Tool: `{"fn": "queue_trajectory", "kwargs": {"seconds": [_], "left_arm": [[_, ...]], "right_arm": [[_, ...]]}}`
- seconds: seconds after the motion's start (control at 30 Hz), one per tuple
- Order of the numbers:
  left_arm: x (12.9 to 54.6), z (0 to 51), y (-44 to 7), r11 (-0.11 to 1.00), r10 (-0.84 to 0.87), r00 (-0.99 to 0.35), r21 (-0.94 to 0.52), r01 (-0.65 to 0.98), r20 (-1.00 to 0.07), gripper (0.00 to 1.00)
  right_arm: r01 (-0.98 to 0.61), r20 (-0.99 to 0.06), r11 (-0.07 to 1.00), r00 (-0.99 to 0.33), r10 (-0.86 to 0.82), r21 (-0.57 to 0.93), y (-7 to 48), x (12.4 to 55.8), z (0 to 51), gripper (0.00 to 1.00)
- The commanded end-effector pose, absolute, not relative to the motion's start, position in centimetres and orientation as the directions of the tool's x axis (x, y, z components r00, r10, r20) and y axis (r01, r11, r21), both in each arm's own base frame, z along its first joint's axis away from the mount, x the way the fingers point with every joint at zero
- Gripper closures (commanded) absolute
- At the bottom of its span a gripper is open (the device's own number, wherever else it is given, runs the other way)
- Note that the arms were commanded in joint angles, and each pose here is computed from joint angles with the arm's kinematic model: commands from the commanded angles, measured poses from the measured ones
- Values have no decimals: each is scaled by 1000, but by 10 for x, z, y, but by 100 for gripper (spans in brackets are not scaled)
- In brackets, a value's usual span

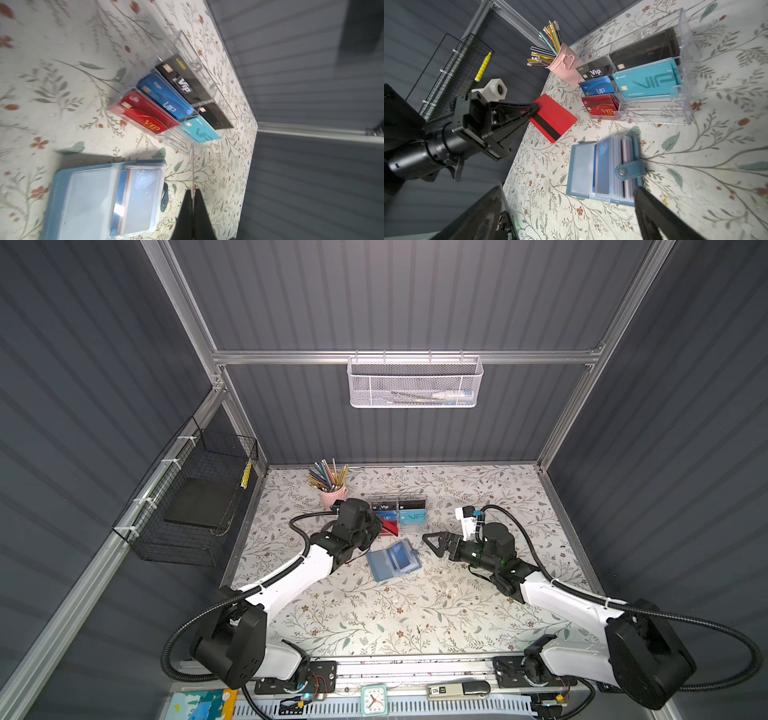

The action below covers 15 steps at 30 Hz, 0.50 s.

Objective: Take the credit cards out of the card holder

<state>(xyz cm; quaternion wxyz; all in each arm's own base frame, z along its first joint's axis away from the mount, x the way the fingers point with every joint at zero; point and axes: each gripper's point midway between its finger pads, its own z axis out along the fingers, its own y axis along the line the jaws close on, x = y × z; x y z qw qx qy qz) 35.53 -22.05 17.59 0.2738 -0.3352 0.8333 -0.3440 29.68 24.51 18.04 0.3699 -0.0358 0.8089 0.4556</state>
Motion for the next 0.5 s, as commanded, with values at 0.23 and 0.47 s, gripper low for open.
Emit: {"fn": "queue_trajectory", "kwargs": {"seconds": [0.23,0.47], "left_arm": [[328,170,-177,368,-922,-373,-523,-769,-100,100],[334,156,-196,218,-962,-269,-475,-853,41,100]], "right_arm": [[-424,-737,773,-671,83,473,233,283,181,1],[-448,-757,790,-652,30,418,244,279,182,1]]}}
